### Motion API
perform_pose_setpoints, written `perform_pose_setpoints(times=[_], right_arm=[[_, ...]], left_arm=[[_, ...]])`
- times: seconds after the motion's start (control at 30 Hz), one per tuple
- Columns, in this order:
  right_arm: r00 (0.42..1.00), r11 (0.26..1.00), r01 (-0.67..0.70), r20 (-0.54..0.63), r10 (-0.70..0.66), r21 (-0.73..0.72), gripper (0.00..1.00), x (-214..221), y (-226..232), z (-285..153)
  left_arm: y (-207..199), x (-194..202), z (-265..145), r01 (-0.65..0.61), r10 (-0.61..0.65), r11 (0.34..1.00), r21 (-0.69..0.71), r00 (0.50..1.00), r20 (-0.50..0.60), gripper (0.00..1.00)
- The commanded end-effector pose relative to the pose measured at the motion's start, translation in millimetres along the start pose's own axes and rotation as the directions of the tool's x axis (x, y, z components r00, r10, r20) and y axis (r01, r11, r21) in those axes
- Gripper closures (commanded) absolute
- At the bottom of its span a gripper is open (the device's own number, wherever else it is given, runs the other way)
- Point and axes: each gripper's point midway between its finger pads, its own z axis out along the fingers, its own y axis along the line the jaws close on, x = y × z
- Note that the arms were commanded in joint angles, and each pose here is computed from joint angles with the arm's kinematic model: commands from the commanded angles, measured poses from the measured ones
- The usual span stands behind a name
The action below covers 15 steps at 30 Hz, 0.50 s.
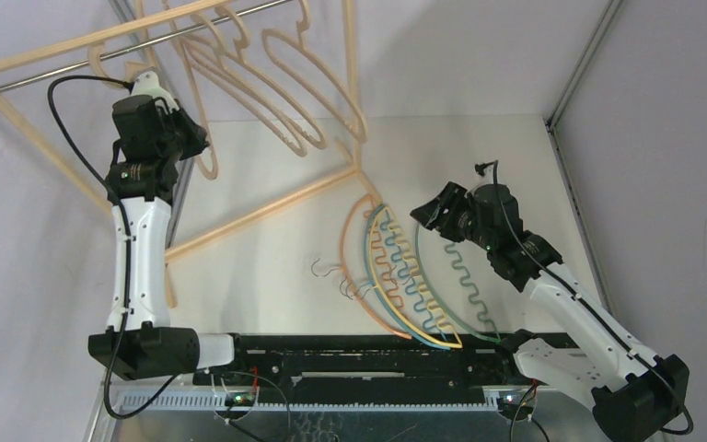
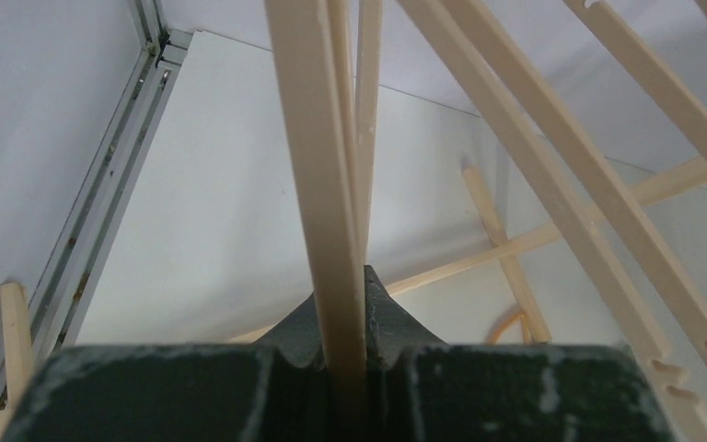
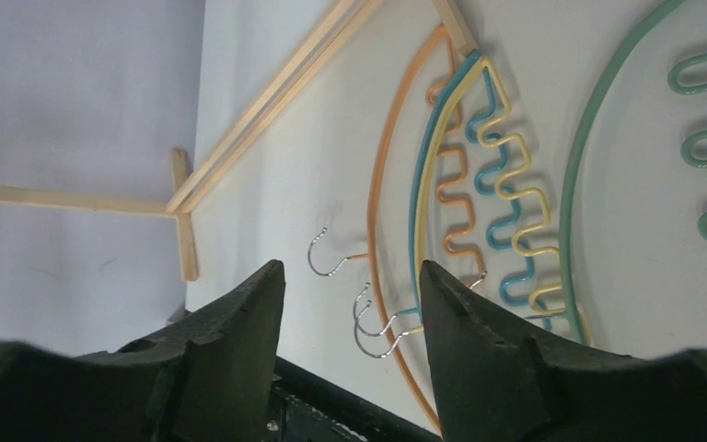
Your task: Organize the hangers
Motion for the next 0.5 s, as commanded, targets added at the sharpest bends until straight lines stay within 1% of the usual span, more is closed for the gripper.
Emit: perform_pose_setpoints(times=[0.0,0.2,0.33,0.47], right_arm=[[0.999,1.0,0.021,0.035,-0.021,-0.005,0.35,-7.1,0.3,-5.8],[0.999,1.0,0.025,0.037,-0.025,-0.002,0.35,-6.9,-1.1,-6.8],[0.999,1.0,0.025,0.036,-0.025,-0.003,0.34,-5.6,-1.9,-7.0],[0.999,1.0,0.027,0.039,-0.027,-0.002,0.34,-5.7,-2.8,-8.6]], left_arm=[[-11.9,-20.5,-4.3,-0.002,-0.001,0.999,0.054,0.998,0.056,0.98],[-25.2,-21.5,-3.4,-0.024,0.021,0.996,0.091,0.999,0.029,0.93],[-43.7,-19.2,0.6,-0.055,0.056,0.99,0.126,0.998,-0.001,0.85],[-65.0,-17.0,5.8,-0.078,0.081,0.982,0.169,0.997,-0.015,0.84]])
